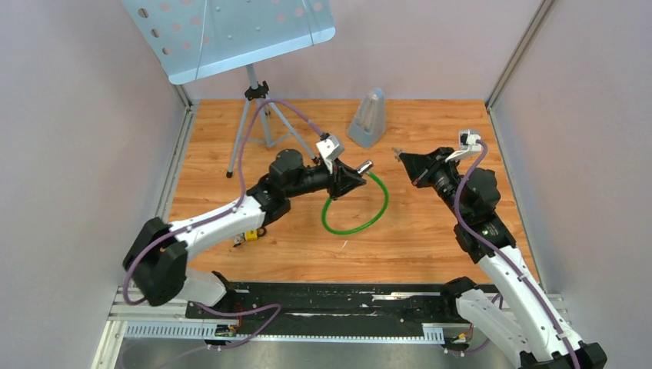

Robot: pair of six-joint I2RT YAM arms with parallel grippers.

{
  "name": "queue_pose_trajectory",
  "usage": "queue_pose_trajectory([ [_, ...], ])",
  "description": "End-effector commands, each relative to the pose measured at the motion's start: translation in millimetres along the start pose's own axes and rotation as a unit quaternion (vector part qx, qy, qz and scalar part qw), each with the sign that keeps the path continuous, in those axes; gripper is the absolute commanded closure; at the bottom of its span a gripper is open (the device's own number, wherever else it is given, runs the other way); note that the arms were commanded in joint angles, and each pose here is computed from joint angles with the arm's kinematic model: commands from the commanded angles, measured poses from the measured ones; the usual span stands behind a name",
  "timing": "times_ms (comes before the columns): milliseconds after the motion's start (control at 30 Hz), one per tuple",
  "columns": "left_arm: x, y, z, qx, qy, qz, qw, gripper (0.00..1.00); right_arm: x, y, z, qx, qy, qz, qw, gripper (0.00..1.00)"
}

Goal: Lock with the key
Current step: Place the lock at the center of the board, then place the key at the center of the board.

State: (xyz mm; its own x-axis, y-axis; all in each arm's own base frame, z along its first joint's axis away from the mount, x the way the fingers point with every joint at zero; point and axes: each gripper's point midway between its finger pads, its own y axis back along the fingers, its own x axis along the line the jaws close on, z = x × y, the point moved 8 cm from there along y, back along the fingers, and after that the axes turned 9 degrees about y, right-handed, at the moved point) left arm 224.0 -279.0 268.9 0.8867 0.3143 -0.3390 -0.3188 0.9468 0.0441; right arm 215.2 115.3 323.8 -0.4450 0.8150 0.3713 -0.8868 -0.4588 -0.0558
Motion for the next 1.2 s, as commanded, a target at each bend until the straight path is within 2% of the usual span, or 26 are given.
queue_pose_trajectory([
  [0,7.3,-46.7,24.7,-0.121,0.090,0.031,0.988,1.00,-0.1,12.2,-7.9,0.042,-0.080,-0.043,0.995,1.00],
  [33,14.5,-59.2,13.9,-0.122,0.109,0.034,0.986,1.00,-1.1,14.2,-11.5,0.048,-0.088,-0.046,0.994,1.00],
  [67,8.7,-66.0,19.7,-0.152,0.127,0.014,0.980,1.00,-2.5,16.7,-15.9,0.055,-0.096,-0.054,0.992,1.00],
  [133,13.3,-83.6,14.4,-0.168,0.174,0.021,0.970,1.00,-4.0,21.4,-23.1,0.071,-0.109,-0.062,0.990,1.00],
  [200,24.6,-95.9,3.1,-0.171,0.217,0.055,0.959,1.00,-6.2,26.6,-28.9,0.082,-0.116,-0.074,0.987,1.00],
  [300,46.9,-106.6,-29.3,-0.139,0.295,0.137,0.935,1.00,-11.5,31.1,-41.6,0.093,-0.137,-0.094,0.982,1.00],
  [367,60.6,-109.8,-45.9,-0.121,0.310,0.189,0.924,1.00,-15.0,30.4,-54.3,0.112,-0.149,-0.101,0.977,1.00],
  [533,80.1,-102.8,-74.8,-0.076,0.303,0.288,0.905,0.71,-27.1,24.2,-86.6,0.166,-0.182,-0.138,0.959,1.00],
  [633,88.1,-88.4,-88.2,-0.037,0.275,0.350,0.895,0.58,-34.5,18.9,-106.3,0.203,-0.193,-0.158,0.947,1.00],
  [767,92.7,-72.0,-96.0,-0.002,0.235,0.399,0.886,0.24,-41.3,10.1,-130.8,0.258,-0.200,-0.168,0.930,1.00],
  [800,93.2,-68.0,-94.1,0.002,0.224,0.408,0.885,0.20,-42.0,7.6,-135.7,0.270,-0.198,-0.163,0.928,1.00],
  [833,93.3,-62.1,-97.8,0.016,0.215,0.426,0.879,0.09,-42.7,5.1,-139.5,0.280,-0.198,-0.161,0.925,1.00],
  [867,91.9,-57.7,-94.1,0.017,0.205,0.431,0.879,0.05,-43.1,2.5,-142.6,0.285,-0.196,-0.158,0.925,1.00],
  [900,91.8,-51.2,-96.9,0.024,0.195,0.449,0.872,0.01,-43.6,0.1,-146.9,0.290,-0.193,-0.156,0.924,1.00],
  [1000,86.6,-33.2,-87.9,0.027,0.176,0.476,0.861,0.00,-46.2,-7.0,-160.3,0.316,-0.183,-0.160,0.917,1.00],
  [1167,71.3,-2.1,-62.1,0.025,0.167,0.511,0.843,0.00,-50.8,-21.4,-179.6,0.351,-0.164,-0.175,0.905,0.93],
])
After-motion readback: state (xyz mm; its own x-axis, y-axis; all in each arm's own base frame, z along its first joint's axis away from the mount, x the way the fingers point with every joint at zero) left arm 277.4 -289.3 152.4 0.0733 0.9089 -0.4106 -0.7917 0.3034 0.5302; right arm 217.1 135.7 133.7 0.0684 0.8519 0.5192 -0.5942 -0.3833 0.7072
